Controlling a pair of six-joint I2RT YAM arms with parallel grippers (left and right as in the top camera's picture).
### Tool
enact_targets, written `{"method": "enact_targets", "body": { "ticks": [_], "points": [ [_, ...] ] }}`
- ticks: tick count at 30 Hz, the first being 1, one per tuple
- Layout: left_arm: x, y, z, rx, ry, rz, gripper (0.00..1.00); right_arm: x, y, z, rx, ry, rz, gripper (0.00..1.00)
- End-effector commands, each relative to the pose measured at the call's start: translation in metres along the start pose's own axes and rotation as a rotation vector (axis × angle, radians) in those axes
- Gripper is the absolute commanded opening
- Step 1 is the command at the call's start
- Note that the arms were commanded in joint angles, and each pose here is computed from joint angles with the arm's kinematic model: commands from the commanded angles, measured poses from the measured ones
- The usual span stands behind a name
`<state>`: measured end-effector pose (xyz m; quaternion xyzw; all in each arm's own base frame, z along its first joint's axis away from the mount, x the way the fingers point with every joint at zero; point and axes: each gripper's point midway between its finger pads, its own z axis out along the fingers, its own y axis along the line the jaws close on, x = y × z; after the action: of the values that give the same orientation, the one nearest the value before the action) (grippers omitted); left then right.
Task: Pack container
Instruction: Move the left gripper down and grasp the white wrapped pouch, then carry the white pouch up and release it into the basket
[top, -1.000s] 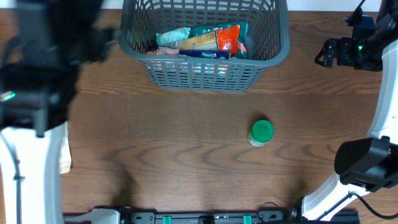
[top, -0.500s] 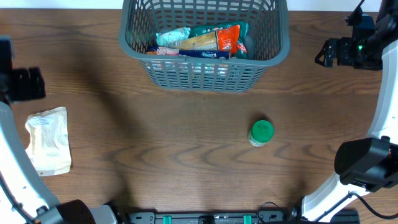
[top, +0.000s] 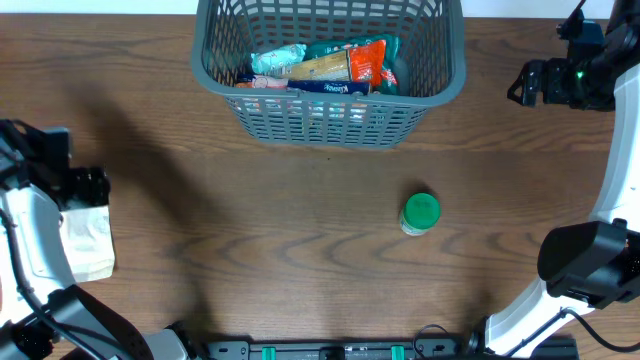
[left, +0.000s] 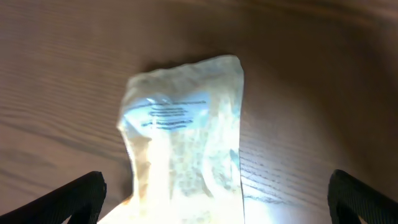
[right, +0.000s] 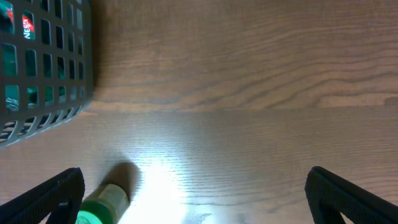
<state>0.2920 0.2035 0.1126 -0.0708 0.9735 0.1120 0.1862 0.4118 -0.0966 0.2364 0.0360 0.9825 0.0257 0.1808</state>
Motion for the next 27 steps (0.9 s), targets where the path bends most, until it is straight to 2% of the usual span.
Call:
{"method": "enact_targets", "body": {
  "ticks": [1,9,27],
  "points": [
    [0.008,0.008,0.005,-0.004,0.006,0.012,0.99,0.0,-0.002,-0.003,0.012,-0.006,-0.005,0.99],
    [0.025,0.024,0.023,-0.001,0.063,-0.047,0.98,0.0,-0.002,-0.003,0.012,-0.006,-0.005,0.99],
    [0.058,0.01,0.108,0.092,0.225,-0.055,0.99,0.001,-0.002,-0.002,0.011,-0.002,0.022,0.99]
  ]
}}
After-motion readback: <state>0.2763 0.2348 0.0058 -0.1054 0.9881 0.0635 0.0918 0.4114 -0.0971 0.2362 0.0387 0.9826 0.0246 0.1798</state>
